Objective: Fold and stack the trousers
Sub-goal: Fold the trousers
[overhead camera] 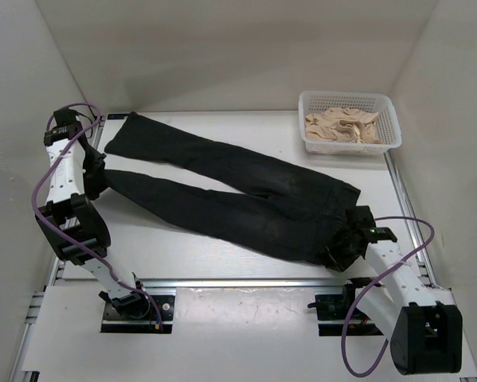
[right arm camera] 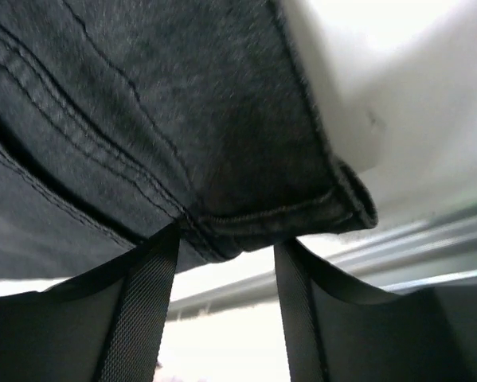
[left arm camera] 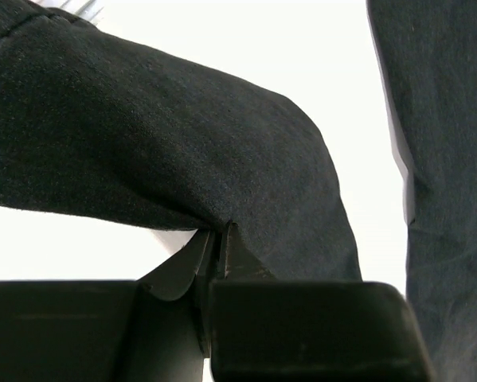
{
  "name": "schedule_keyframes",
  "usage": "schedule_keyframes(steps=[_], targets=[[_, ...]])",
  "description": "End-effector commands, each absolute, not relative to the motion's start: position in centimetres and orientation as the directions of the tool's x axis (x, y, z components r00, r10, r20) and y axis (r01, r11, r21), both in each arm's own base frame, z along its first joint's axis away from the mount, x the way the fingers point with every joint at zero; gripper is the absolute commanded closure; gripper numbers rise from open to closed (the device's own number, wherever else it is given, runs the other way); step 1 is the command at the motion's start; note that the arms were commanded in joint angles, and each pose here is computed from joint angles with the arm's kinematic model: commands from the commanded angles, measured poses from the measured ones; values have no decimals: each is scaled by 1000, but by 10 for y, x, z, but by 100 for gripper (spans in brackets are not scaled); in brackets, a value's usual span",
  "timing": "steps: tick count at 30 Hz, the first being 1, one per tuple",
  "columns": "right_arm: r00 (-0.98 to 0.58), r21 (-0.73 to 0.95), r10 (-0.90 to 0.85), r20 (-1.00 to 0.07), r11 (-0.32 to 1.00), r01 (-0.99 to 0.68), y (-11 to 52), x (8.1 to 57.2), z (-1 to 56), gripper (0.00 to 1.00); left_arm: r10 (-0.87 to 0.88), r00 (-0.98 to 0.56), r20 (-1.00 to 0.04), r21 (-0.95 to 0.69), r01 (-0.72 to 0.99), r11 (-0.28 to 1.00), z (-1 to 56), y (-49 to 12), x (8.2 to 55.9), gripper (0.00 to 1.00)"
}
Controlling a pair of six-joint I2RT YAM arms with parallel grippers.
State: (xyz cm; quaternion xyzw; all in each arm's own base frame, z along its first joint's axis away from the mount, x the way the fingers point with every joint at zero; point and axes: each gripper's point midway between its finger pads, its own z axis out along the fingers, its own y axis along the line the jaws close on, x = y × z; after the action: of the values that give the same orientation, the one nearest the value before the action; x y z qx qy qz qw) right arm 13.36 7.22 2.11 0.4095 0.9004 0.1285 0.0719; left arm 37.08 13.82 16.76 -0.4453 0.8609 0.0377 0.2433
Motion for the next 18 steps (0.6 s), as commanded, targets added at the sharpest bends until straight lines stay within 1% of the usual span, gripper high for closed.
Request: schedule_keyframes(steps=[1, 2, 4, 5, 6, 7, 8, 10, 12, 13, 14, 16, 17, 18], targets=[[-589, 342, 785, -190, 616, 710, 56, 169, 19, 51, -734, -477, -483, -193, -760, 621, 187, 135, 375, 90], [-585, 335, 786, -201, 616, 713, 53, 169, 18, 56, -728, -483, -486, -189, -755, 627, 190, 135, 375, 90], [-575, 343, 776, -259, 631, 696, 47, 177, 24, 75, -720, -488, -493, -188, -749, 636, 195, 136, 378, 90], [-590, 325, 760, -274, 650, 687, 44, 176, 25, 92, -721, -489, -492, -187, -749, 636, 197, 136, 377, 90], [-591, 309, 754, -289, 657, 688, 40, 176, 28, 100, -717, -480, -505, -196, -746, 637, 204, 137, 380, 90], [-575, 316, 754, -318, 656, 685, 37, 183, 41, 100, -719, -483, -500, -202, -742, 639, 206, 135, 380, 90], [-580, 281, 740, -341, 669, 688, 30, 178, 46, 100, -717, -479, -506, -206, -741, 640, 209, 136, 381, 90], [-556, 330, 742, -375, 667, 668, 30, 188, 69, 100, -718, -479, -506, -215, -736, 642, 213, 134, 382, 90], [-556, 339, 735, -387, 675, 656, 30, 186, 88, 100, -715, -470, -518, -223, -732, 643, 222, 134, 381, 90], [-553, 345, 726, -409, 684, 643, 28, 188, 99, 100, -714, -468, -522, -225, -731, 644, 226, 134, 381, 90], [-524, 373, 721, -454, 687, 624, 25, 196, 124, 100, -711, -461, -531, -232, -728, 645, 234, 133, 379, 90], [-530, 331, 694, -487, 709, 623, 17, 190, 141, 100, -713, -444, -543, -238, -733, 637, 242, 133, 374, 90], [-510, 338, 685, -520, 714, 613, 13, 193, 160, 100, -708, -431, -559, -249, -728, 639, 251, 132, 371, 90], [-521, 290, 667, -533, 722, 628, 5, 187, 162, 100, -707, -431, -560, -238, -734, 636, 251, 132, 365, 90]])
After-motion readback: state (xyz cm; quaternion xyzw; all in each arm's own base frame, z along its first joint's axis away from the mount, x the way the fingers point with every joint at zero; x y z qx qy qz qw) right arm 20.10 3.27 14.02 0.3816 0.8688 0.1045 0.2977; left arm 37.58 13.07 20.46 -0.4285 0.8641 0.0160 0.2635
